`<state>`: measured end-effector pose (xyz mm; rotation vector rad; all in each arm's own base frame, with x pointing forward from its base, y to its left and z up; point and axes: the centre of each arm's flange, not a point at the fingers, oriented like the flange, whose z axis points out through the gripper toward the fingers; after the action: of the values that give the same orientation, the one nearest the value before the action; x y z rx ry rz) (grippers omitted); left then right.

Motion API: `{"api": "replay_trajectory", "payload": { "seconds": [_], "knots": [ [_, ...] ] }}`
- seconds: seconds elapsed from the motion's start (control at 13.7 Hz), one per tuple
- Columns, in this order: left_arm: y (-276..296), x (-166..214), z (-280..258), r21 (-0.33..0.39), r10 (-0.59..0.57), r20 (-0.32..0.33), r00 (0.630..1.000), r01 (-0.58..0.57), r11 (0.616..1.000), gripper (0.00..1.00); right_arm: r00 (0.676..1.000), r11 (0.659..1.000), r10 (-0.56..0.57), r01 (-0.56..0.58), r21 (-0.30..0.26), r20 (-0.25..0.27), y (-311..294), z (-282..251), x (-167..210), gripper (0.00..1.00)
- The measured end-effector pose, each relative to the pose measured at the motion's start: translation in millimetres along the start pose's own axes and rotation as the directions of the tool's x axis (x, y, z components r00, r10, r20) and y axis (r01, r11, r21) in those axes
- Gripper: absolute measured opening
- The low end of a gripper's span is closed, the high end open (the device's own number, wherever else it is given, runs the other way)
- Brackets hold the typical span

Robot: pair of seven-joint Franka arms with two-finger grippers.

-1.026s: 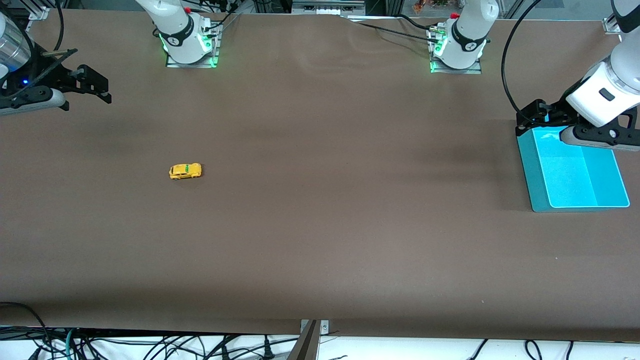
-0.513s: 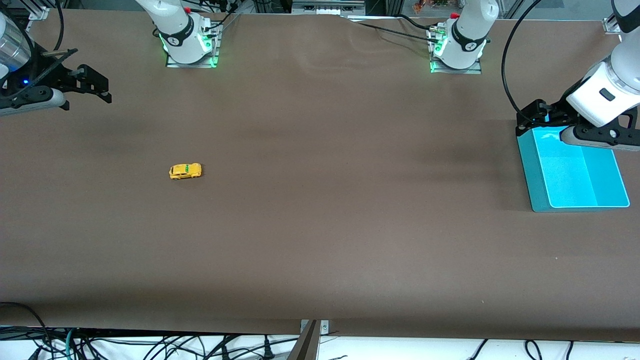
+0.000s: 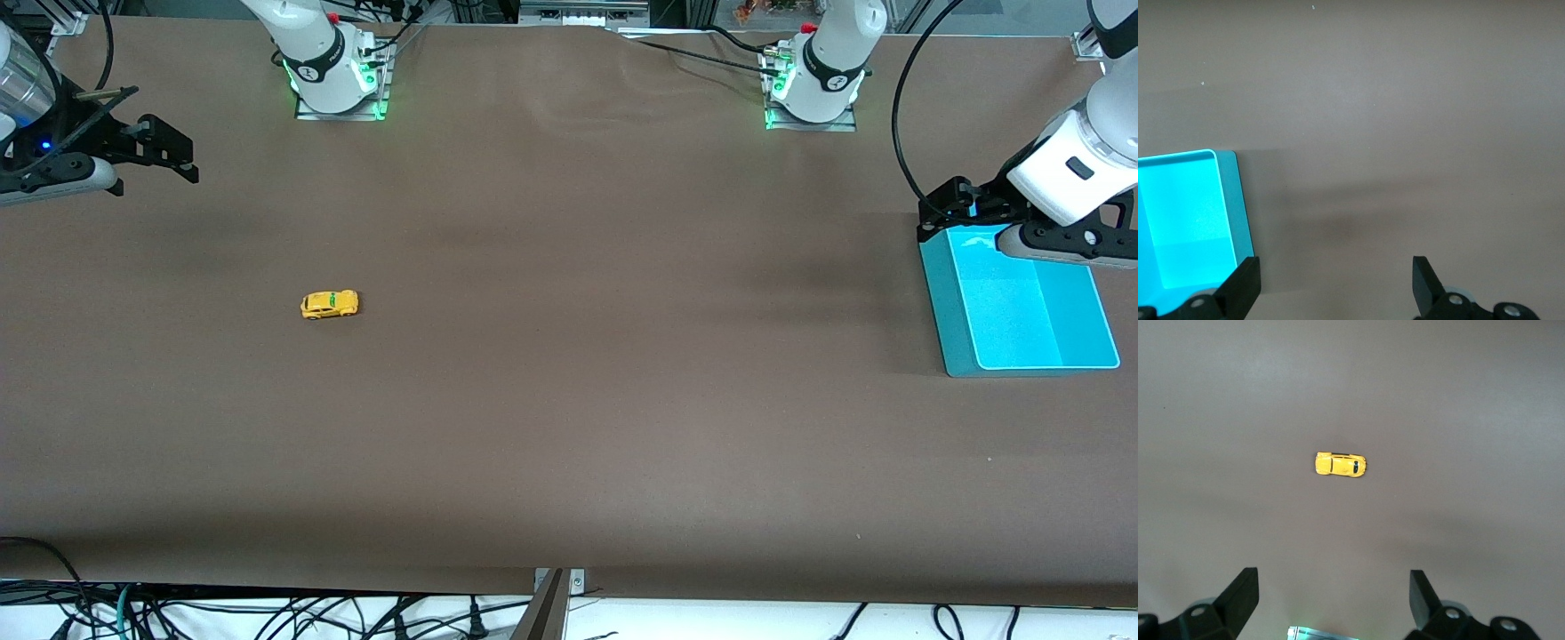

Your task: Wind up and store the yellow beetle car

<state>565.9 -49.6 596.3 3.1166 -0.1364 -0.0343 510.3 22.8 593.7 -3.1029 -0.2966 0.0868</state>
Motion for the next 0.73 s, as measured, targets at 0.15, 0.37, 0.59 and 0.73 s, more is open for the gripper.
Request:
{"api": "replay_trajectory", "payload": {
  "seconds": [0.15, 0.37, 0.59, 0.73],
  "knots": [
    [0.0, 0.0, 0.0, 0.0, 0.0, 0.0, 1.0, 0.0, 1.0, 1.0, 1.0, 1.0, 0.0, 0.0, 0.0, 0.002, 0.0, 0.2, -0.2, 1.0],
    [0.0, 0.0, 0.0, 0.0, 0.0, 0.0, 1.0, 0.0, 1.0, 1.0, 1.0, 1.0, 0.0, 0.0, 0.001, 0.004, -0.1, 0.3, -0.4, 1.0],
    [0.0, 0.0, 0.0, 0.0, 0.0, 0.0, 1.0, 0.0, 1.0, 1.0, 1.0, 1.0, 0.0, 0.0, 0.001, 0.004, -0.1, 0.4, -0.4, 1.0],
    [0.0, 0.0, 0.0, 0.0, 0.0, 0.0, 1.0, 0.0, 1.0, 1.0, 1.0, 1.0, 0.0, 0.0, 0.001, 0.008, -0.1, 1.6, -0.7, 1.0]
  ]
}}
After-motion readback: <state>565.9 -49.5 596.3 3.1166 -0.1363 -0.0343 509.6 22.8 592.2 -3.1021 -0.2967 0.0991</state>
